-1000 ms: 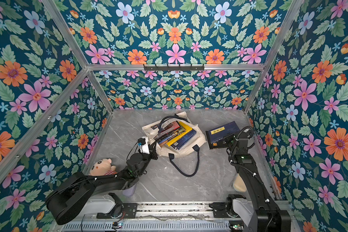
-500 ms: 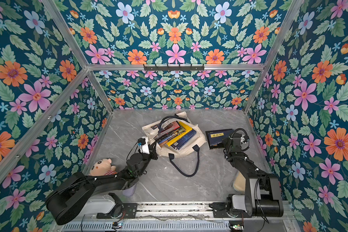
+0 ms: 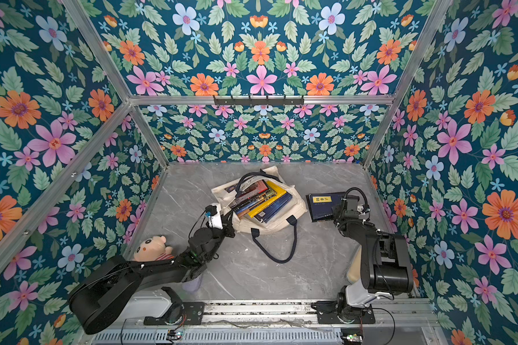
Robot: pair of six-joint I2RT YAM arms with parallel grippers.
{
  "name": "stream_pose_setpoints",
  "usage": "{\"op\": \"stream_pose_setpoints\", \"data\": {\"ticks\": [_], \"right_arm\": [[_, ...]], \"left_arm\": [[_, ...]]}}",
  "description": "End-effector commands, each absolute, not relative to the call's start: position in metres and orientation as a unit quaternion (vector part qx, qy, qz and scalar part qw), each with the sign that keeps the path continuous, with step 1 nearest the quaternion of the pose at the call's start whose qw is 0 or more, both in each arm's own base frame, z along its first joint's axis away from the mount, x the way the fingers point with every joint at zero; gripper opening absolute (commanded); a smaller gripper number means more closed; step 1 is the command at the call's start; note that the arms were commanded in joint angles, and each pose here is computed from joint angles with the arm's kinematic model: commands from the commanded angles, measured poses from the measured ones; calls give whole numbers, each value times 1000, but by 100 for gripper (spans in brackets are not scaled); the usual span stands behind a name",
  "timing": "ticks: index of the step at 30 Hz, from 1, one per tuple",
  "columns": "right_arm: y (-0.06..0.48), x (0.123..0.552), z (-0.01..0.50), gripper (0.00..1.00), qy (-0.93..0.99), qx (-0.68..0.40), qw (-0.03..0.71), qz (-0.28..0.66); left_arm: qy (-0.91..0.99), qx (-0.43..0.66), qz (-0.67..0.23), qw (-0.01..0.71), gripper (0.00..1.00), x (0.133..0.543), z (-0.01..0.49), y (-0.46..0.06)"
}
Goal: Take out the books from the canvas bag
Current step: Place the book on the book.
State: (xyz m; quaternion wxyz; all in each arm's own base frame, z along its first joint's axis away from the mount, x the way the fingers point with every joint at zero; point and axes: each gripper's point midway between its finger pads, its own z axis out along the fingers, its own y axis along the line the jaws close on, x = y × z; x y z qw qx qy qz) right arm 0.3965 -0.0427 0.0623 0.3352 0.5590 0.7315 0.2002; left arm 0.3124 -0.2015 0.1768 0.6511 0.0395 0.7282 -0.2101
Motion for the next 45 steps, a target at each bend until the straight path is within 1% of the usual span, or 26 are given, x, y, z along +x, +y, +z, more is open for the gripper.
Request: {"op": "stream_pose_setpoints", "data": {"ticks": [1,4,5,10,15,20,26,30,35,39,45], "right_arm": [[-37,395,58,0,739,560,313,207],[-36,390,53,0,743,562,301,202],[-35,389,51,2,744,563,298,202],[-35,381,45,20,750,566,283,192],[-40,373,51,39,746,571,285,190],[-42,366,64,66,741,571,297,191],[-39,355,82,88,741,562,309,200],[-27,348,98,93,747,537,317,231],[-5,336,128,93,770,479,345,243],[25,324,159,91,793,406,377,253],[77,310,195,83,808,303,400,309]], "left_arm": [[718,34,-214,661,0,314,185,-201],[718,34,-214,662,0,314,186,-201],[717,34,-215,662,0,314,186,-201],[718,34,-215,661,0,314,185,-201],[717,33,-215,662,0,314,187,-201],[718,34,-215,661,0,314,186,-202],[717,34,-216,661,0,314,186,-202],[718,34,-216,661,0,314,186,-202],[717,36,-217,662,0,313,186,-202],[715,36,-219,663,0,313,188,-202],[712,35,-220,666,0,312,189,-201]]}}
